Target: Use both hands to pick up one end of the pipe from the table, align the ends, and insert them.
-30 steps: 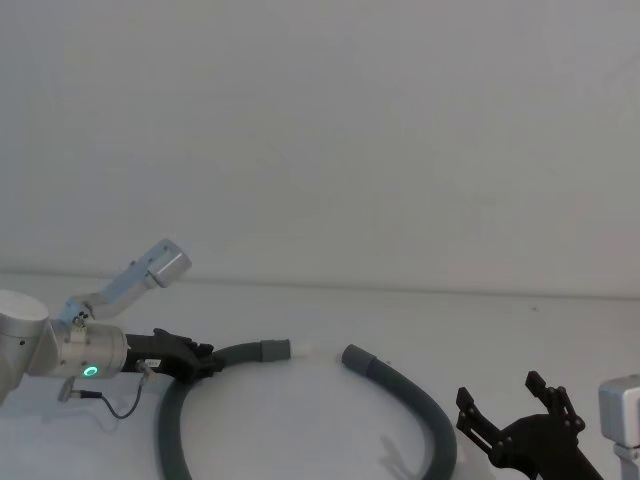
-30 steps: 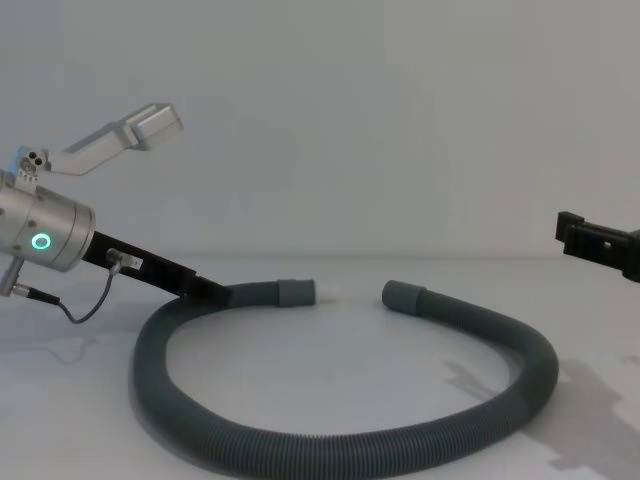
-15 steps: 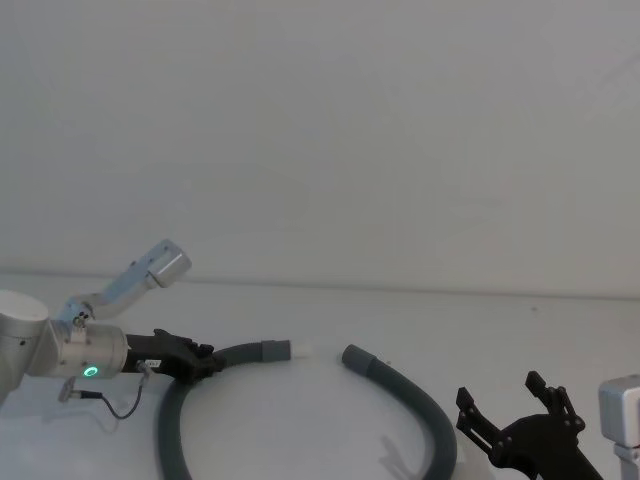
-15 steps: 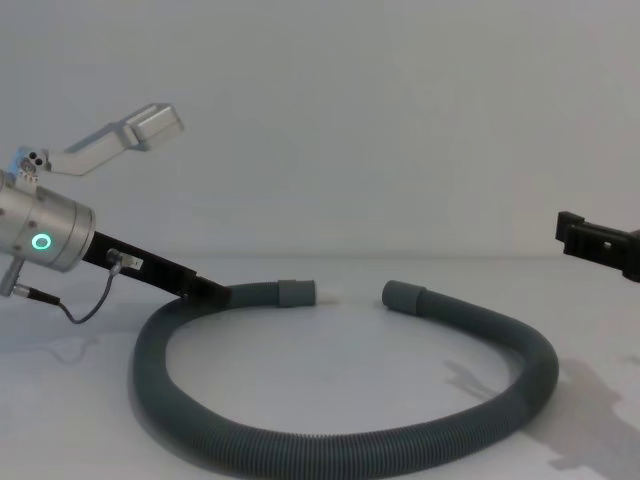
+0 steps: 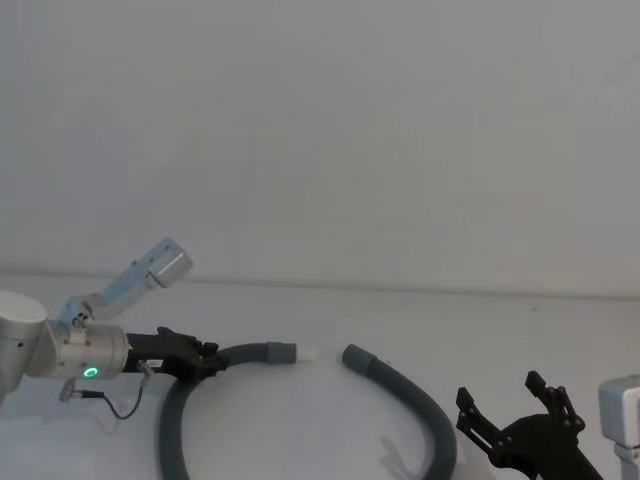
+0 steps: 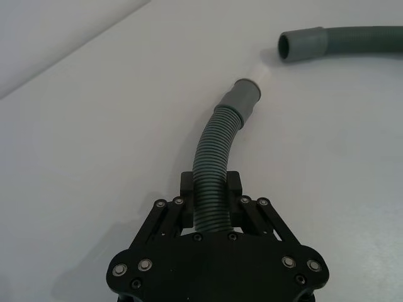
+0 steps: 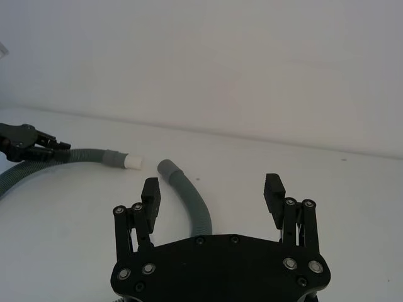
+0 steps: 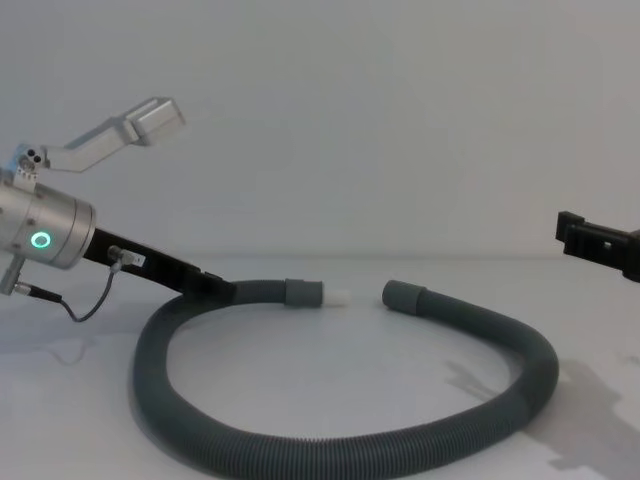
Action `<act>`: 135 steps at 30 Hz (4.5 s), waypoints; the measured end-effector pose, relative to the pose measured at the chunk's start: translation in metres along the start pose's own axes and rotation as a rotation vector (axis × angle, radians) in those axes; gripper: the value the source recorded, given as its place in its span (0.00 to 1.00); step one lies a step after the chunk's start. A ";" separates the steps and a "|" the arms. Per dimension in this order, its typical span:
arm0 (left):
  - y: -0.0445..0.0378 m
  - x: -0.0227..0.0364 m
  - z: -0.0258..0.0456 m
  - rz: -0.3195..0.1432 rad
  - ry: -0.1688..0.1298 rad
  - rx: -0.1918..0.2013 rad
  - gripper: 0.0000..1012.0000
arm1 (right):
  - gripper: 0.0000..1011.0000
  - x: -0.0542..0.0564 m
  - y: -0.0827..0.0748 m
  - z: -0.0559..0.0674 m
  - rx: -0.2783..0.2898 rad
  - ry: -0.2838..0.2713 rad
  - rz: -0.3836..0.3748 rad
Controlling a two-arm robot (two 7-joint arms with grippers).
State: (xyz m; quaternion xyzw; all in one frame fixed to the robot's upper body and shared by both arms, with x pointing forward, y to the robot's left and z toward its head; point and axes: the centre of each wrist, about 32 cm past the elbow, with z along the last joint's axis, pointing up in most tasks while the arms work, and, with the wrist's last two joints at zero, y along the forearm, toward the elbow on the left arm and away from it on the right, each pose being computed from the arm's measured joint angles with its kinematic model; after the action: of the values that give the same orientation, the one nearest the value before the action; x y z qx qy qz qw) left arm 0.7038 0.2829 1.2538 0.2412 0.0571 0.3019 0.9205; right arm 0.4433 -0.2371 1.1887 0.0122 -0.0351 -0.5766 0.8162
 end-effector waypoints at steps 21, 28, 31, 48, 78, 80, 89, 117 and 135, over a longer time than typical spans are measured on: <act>0.0125 -0.0124 0.0008 -0.035 -0.059 -0.051 0.27 | 0.99 0.000 0.000 0.000 0.000 0.000 0.000; 0.0145 -0.0148 0.0005 -0.038 -0.066 -0.055 0.27 | 0.99 0.000 0.000 0.000 0.000 0.000 0.000; 0.0150 -0.0156 0.0005 -0.039 -0.068 -0.056 0.27 | 0.99 0.000 0.000 0.000 0.000 0.000 0.000; 0.0165 -0.0177 0.0005 -0.040 -0.074 -0.059 0.27 | 0.99 -0.001 0.005 0.004 0.010 -0.013 0.024; 0.0170 -0.0184 0.0003 -0.041 -0.075 -0.059 0.27 | 0.99 -0.005 0.070 0.070 -0.115 -0.315 0.205; 0.0170 -0.0184 0.0004 -0.041 -0.075 -0.059 0.27 | 0.99 -0.005 0.074 0.073 -0.133 -0.326 0.202; 0.0170 -0.0184 0.0006 -0.041 -0.076 -0.060 0.27 | 0.99 -0.009 0.091 0.080 -0.246 -0.332 0.180; 0.0169 -0.0185 0.0006 -0.041 -0.076 -0.060 0.27 | 0.99 -0.013 0.110 0.064 -0.496 -0.148 0.134; 0.0170 -0.0184 0.0006 -0.041 -0.076 -0.060 0.27 | 0.99 -0.016 0.122 0.045 -0.502 -0.130 0.107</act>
State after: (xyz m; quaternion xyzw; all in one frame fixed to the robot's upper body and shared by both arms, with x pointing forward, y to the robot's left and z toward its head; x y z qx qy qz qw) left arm 0.6800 0.2838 1.2617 0.2236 0.0180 0.2750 0.9349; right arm 0.5498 -0.1801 1.2404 -0.2296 0.0563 -0.5226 0.8191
